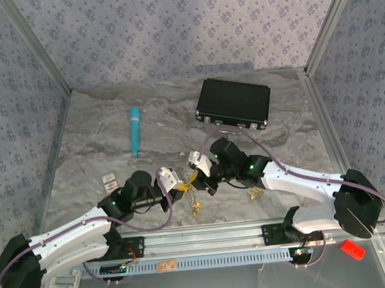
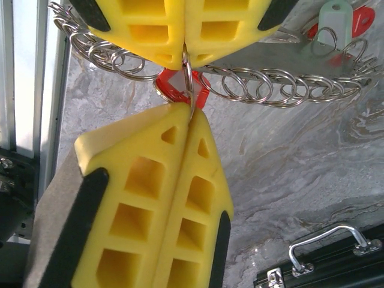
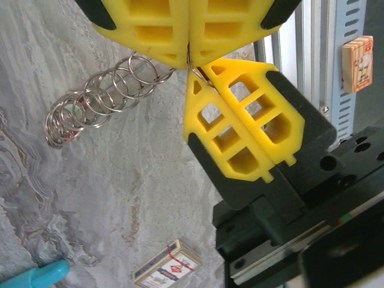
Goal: Put the keys on the keyring
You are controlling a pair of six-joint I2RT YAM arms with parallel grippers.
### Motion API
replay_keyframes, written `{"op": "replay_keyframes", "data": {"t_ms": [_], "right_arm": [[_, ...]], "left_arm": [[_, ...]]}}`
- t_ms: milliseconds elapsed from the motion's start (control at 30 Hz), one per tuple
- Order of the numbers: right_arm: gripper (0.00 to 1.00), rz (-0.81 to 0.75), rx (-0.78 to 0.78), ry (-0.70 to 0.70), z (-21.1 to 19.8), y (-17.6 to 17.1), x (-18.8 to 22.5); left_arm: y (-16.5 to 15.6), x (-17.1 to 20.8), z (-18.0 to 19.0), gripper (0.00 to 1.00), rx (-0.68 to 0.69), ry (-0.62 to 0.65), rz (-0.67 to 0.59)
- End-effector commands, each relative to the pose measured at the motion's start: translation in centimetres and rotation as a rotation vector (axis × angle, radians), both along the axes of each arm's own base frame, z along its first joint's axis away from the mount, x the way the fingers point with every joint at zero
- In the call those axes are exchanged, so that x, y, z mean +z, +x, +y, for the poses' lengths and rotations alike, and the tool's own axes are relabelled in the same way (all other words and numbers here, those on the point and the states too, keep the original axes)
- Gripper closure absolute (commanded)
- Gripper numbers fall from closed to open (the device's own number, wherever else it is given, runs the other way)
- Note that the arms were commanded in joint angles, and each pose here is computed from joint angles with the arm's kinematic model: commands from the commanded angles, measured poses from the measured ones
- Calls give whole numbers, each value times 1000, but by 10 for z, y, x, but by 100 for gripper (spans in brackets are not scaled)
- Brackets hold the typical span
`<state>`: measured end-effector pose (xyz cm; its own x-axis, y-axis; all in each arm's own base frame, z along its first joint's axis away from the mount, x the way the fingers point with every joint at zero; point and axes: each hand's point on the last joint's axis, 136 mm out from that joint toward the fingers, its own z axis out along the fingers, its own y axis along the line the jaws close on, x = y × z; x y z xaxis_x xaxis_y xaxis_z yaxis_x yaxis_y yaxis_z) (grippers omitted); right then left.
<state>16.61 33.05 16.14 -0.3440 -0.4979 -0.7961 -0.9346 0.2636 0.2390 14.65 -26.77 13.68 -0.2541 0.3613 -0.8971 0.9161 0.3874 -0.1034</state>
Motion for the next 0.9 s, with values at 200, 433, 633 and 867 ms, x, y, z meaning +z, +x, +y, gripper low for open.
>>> {"op": "replay_keyframes", "data": {"t_ms": [200, 433, 633, 867], "right_arm": [[100, 32, -143, -56, -4, 23, -5], [100, 76, -174, -95, -4, 25, -14], [100, 98, -177, -83, 0, 25, -12], [100, 141, -179, -84, 3, 23, -16]], "left_arm": [[-4, 22, -9, 100, -69, -26, -101], [-5, 21, -10, 100, -79, -5, -147], [-3, 20, -10, 100, -75, 0, -159], [-1, 18, -10, 100, -56, -9, -161]]}}
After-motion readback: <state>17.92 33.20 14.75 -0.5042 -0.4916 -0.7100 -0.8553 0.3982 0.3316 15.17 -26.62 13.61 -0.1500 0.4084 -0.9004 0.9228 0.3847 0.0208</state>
